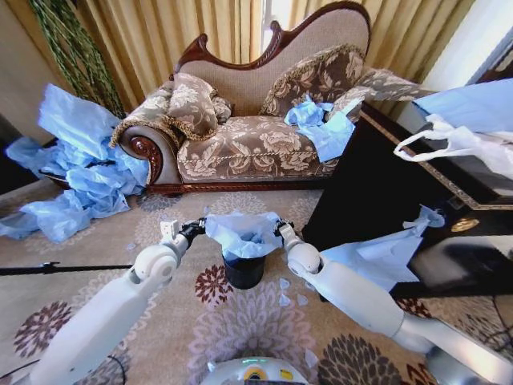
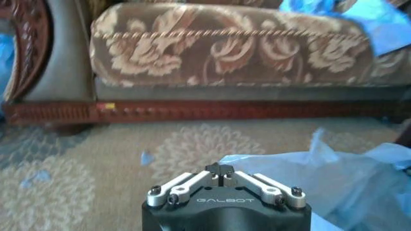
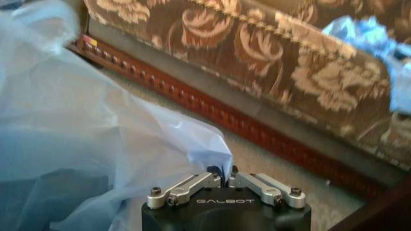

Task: Place a garbage bag over the trash bin.

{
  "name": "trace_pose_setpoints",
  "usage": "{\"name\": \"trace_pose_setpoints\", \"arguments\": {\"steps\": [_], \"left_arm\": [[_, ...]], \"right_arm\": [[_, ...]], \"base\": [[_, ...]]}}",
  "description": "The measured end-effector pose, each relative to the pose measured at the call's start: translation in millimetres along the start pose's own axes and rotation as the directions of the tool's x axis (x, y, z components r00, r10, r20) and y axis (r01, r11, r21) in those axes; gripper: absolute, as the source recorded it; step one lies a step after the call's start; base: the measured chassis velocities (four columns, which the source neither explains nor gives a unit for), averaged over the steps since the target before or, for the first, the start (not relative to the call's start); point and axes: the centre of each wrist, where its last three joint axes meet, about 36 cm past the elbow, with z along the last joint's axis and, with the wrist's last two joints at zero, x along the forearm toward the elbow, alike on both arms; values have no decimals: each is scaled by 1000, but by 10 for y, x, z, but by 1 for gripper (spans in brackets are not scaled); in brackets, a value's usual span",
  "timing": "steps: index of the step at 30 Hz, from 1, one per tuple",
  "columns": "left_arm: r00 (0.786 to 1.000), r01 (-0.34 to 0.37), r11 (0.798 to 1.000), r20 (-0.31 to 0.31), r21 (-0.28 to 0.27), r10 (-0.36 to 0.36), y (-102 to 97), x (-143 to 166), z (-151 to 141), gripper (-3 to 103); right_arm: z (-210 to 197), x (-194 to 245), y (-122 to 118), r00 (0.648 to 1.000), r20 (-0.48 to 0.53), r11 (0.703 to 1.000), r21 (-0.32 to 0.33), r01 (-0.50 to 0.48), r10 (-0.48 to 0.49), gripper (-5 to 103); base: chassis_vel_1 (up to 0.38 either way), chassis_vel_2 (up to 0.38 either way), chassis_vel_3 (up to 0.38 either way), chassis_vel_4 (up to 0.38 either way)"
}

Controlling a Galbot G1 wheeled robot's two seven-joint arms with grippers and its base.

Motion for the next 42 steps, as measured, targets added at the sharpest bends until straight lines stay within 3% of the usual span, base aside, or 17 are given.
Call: {"name": "trace_pose_setpoints", "arguments": {"steps": [7,11,15,17,21,23,26,29,34,42], "left_arm": [[999,53,998,-11,30,-52,140,-431,231,0],[997,69,996,-28,48,-68,171,-576,315,0],[996,79,995,-57,63,-75,168,-704,466,0],[994,78,995,-86,68,-73,136,-798,626,0],[989,78,994,-132,80,-67,70,-893,829,0],[988,78,994,-142,83,-66,63,-904,856,0],[980,80,993,-188,86,-62,46,-937,984,0],[976,72,994,-210,84,-53,33,-919,1047,0],[968,40,996,-249,75,-20,-47,-777,1175,0],[966,-8,998,-257,66,24,-184,-508,1217,0]], "right_arm": [[148,-307,-21,1000,2,1000,-15,12,-12,0],[229,-414,8,999,0,999,9,51,-51,0],[333,-575,20,995,21,993,63,98,-99,0],[392,-695,-19,989,45,982,132,137,-144,0],[425,-814,-103,980,54,964,198,179,-193,0],[434,-831,-123,978,54,960,207,187,-202,0],[548,-947,-294,969,44,932,287,221,-243,0],[624,-995,-376,964,39,916,323,238,-264,0],[747,-994,-431,955,33,899,349,266,-296,0],[806,-761,-462,941,32,883,358,303,-336,0]], "base": [[0,0,0,0],[0,0,0,0],[0,0,0,0],[0,0,0,0],[0,0,0,0],[0,0,0,0],[0,0,0,0],[0,0,0,0],[0,0,0,0],[0,0,0,0]]}}
